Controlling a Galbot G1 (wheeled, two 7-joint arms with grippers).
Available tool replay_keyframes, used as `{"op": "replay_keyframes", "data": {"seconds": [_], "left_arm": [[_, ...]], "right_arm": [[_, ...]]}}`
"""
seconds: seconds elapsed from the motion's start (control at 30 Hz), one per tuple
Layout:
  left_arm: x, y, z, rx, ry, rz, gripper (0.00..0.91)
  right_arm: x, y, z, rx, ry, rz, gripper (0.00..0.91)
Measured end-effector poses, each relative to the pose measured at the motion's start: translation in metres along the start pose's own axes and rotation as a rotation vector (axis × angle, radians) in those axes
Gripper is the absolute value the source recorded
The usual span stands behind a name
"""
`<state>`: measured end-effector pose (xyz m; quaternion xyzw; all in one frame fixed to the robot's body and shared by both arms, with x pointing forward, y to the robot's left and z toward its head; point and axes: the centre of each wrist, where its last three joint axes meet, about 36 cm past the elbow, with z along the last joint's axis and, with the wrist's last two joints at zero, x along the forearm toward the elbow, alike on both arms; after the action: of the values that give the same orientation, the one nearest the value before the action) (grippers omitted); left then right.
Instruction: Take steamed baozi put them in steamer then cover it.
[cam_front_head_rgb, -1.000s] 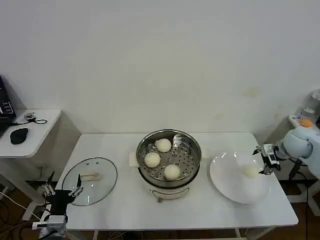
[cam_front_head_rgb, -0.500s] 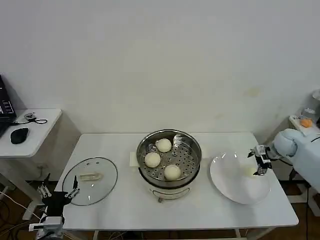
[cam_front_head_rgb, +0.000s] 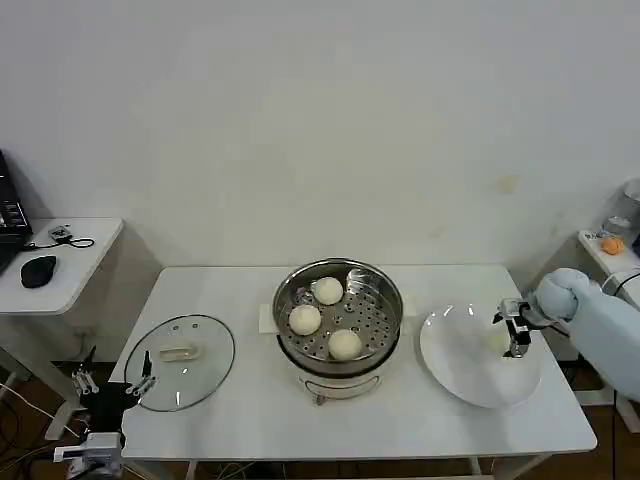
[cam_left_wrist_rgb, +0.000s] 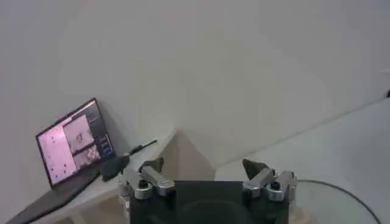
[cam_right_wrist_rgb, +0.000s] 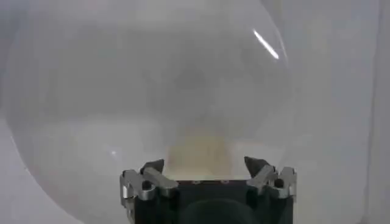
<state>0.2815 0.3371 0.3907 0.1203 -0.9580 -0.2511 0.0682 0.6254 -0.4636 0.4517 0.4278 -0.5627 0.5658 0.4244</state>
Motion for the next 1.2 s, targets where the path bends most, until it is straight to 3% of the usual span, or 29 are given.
{"op": "replay_keyframes", "data": {"seconds": [0.47, 0.83, 0.97, 1.2], "left_arm": [[0.002, 0.001, 0.0, 0.002, 0.001, -0.004, 0.907], [0.002, 0.002, -0.004, -0.001, -0.01, -0.007, 0.907], [0.0, 0.0, -0.008, -0.002, -0.017, -0.003, 0.907], [-0.003, -0.005, -0.012, 0.0, -0.027, 0.007, 0.907]], "right_arm": [[0.0, 0.0, 0.004, -0.028, 0.032, -0.01, 0.625], [0.037, -0.013, 0.002, -0.028, 0.03, 0.02, 0.625], [0.067, -0.024, -0.006, -0.017, 0.021, 0.06, 0.625], [0.13, -0.052, -0.046, 0.012, -0.055, 0.159, 0.635]]}}
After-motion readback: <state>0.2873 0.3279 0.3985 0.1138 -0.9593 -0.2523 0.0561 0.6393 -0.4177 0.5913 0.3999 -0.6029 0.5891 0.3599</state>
